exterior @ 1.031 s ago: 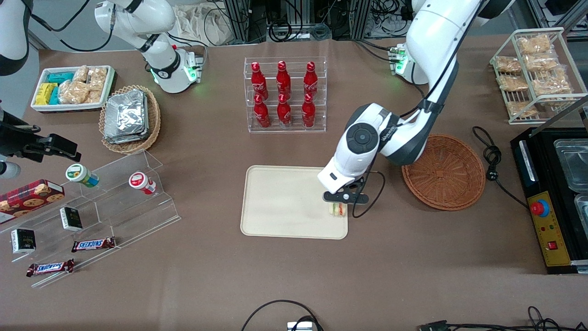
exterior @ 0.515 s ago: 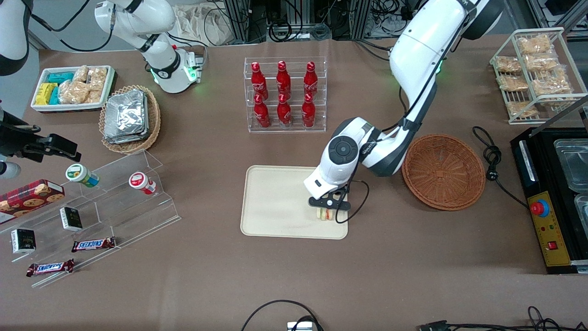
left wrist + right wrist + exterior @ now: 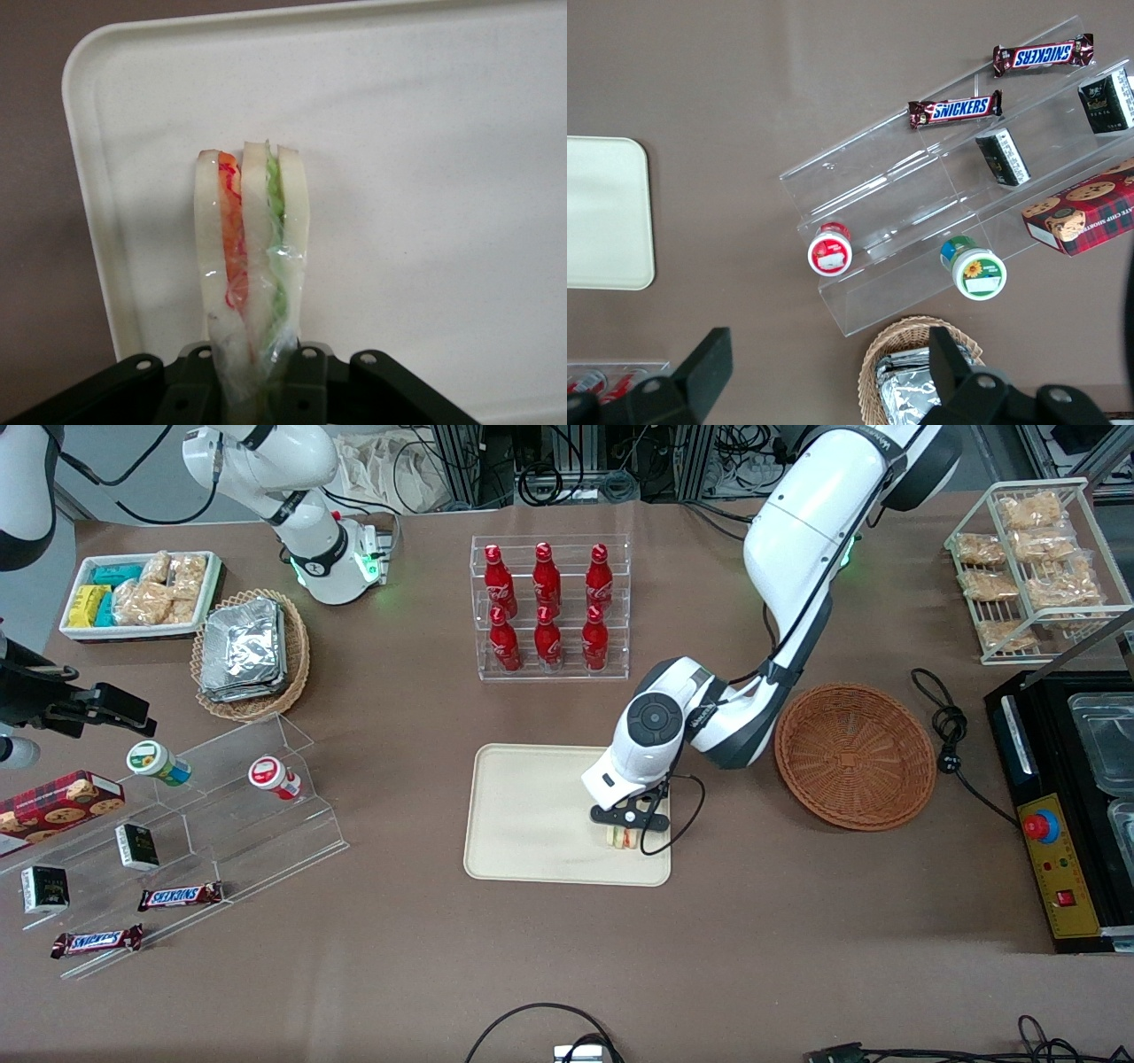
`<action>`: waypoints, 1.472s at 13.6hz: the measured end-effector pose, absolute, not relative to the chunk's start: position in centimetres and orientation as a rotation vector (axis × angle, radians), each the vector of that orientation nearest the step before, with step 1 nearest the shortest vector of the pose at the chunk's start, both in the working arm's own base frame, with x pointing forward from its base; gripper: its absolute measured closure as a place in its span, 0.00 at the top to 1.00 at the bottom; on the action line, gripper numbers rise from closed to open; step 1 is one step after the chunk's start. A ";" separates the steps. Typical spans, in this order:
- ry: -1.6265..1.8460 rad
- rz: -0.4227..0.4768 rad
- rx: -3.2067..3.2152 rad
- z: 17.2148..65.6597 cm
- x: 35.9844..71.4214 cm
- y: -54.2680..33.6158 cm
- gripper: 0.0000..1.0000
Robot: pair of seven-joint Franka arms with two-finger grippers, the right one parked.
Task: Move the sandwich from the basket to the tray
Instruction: 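Lower the sandwich onto the tray and open the left gripper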
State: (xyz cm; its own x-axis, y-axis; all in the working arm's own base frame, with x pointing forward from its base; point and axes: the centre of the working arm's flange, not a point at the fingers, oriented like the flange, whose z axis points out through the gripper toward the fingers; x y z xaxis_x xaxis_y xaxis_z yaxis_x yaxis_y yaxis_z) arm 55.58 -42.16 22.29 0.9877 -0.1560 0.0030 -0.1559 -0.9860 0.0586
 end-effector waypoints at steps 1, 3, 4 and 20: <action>-0.241 -0.007 3.075 22.0 55.6 -42.1 0.26; -0.240 -0.015 3.078 21.6 55.5 -42.0 0.42; -0.240 -0.016 3.079 21.6 55.5 -42.0 0.42; 0.070 0.059 3.073 29.4 60.2 -42.2 1.00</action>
State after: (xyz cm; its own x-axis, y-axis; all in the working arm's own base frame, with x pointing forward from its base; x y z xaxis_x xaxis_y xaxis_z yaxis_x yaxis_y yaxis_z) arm 60.18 -42.17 29.37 0.9982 0.0469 0.0368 0.0443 -0.9967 0.0676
